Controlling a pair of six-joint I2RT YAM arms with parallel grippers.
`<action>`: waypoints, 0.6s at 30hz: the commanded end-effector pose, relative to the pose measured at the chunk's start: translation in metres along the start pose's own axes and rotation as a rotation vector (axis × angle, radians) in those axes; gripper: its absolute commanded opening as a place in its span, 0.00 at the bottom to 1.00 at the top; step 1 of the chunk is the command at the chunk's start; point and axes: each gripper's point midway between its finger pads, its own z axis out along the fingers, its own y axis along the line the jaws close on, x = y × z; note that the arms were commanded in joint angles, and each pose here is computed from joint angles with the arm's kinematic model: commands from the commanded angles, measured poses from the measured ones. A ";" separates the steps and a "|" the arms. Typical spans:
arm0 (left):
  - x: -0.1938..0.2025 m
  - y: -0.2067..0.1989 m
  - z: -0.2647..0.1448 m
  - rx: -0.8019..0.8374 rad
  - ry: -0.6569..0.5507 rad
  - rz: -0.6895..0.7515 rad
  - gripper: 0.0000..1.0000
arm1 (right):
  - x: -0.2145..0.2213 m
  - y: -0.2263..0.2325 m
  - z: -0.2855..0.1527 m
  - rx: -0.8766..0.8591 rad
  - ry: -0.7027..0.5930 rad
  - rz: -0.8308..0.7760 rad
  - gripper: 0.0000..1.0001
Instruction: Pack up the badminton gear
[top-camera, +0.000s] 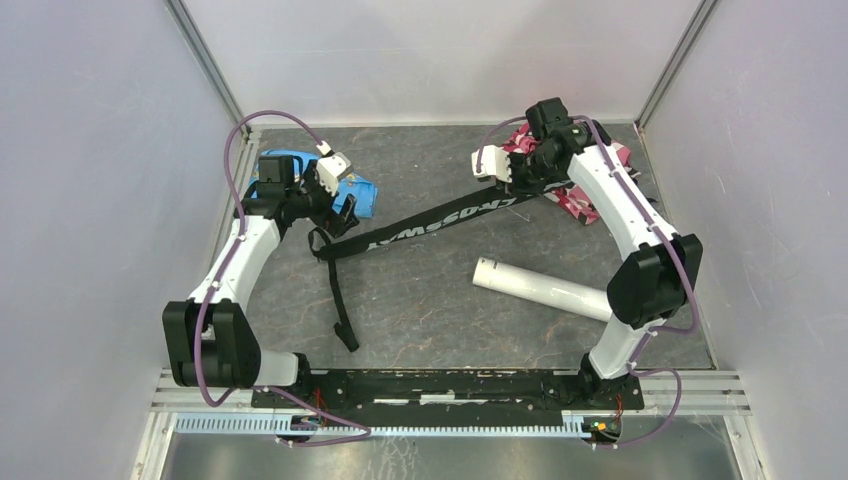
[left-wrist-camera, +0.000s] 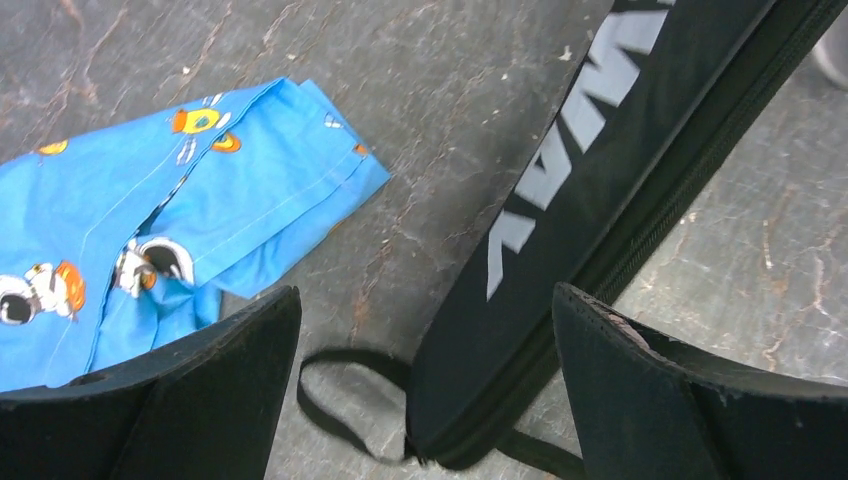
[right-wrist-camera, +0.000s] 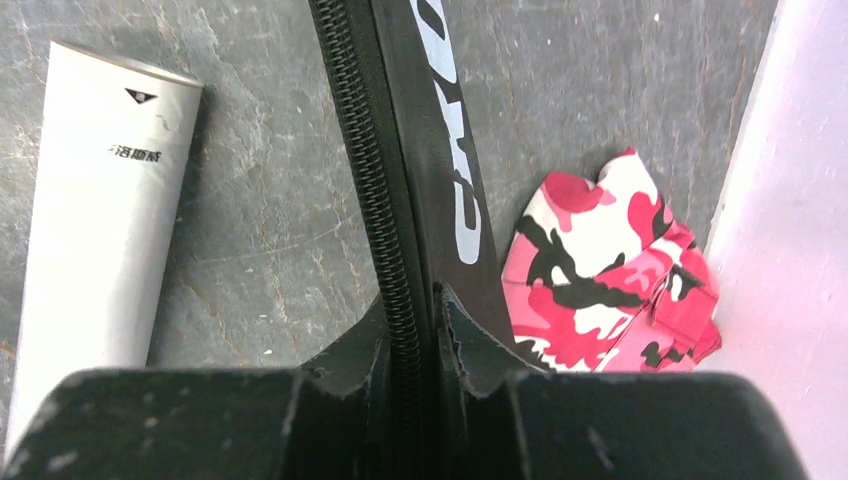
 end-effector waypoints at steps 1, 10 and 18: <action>-0.046 -0.009 -0.013 0.062 -0.157 0.080 1.00 | -0.040 -0.020 -0.015 0.064 -0.129 -0.115 0.00; -0.053 -0.026 -0.013 0.133 -0.188 0.108 1.00 | -0.071 -0.037 -0.004 0.140 -0.194 -0.170 0.00; -0.068 0.008 -0.013 -0.063 -0.234 -0.052 0.99 | -0.086 -0.043 0.030 0.228 -0.138 -0.175 0.01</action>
